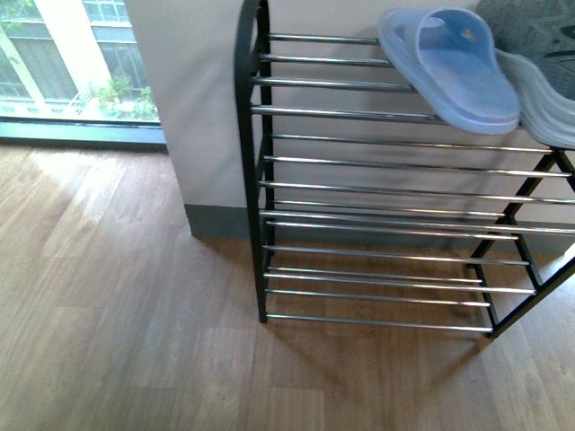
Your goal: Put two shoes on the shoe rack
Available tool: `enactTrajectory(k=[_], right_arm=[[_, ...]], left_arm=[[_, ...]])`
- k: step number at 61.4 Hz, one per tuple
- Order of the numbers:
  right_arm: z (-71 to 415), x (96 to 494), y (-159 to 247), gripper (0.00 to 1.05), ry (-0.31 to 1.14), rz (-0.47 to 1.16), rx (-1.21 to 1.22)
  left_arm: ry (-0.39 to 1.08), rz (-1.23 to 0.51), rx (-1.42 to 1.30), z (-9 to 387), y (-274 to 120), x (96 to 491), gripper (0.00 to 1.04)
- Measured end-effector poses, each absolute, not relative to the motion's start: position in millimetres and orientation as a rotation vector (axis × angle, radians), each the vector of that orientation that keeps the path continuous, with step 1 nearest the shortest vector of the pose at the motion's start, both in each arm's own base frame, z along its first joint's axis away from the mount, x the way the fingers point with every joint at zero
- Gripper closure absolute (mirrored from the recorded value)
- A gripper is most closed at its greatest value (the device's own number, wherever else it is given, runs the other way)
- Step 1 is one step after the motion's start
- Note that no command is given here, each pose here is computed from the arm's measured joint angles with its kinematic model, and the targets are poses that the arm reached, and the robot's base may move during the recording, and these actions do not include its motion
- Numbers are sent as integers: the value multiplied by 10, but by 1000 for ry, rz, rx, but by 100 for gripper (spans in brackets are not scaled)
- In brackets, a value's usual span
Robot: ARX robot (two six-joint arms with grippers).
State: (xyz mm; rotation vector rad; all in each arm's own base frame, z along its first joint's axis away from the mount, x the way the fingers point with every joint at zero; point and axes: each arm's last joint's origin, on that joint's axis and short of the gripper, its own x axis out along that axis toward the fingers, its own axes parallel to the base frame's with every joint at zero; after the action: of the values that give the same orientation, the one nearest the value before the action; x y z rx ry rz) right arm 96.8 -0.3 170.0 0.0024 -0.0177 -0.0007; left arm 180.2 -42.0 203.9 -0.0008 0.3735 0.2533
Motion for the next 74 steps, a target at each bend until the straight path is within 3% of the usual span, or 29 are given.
enactTrajectory(k=[39, 44, 55, 74], right_arm=[[1697, 968, -2, 9, -14, -5, 2], [1697, 968, -3, 9, -15, -5, 2], [1697, 968, -2, 9, -14, -4, 2], [1697, 968, -2, 9, -14, -4, 3]], left_arm=[[376, 253, 1, 2033, -423, 1801, 103], [328, 189, -85, 2045, -450, 1842, 103], [377, 68, -196, 2179, -654, 2199, 103], [479, -40, -238, 2456, -1063, 3156, 103]])
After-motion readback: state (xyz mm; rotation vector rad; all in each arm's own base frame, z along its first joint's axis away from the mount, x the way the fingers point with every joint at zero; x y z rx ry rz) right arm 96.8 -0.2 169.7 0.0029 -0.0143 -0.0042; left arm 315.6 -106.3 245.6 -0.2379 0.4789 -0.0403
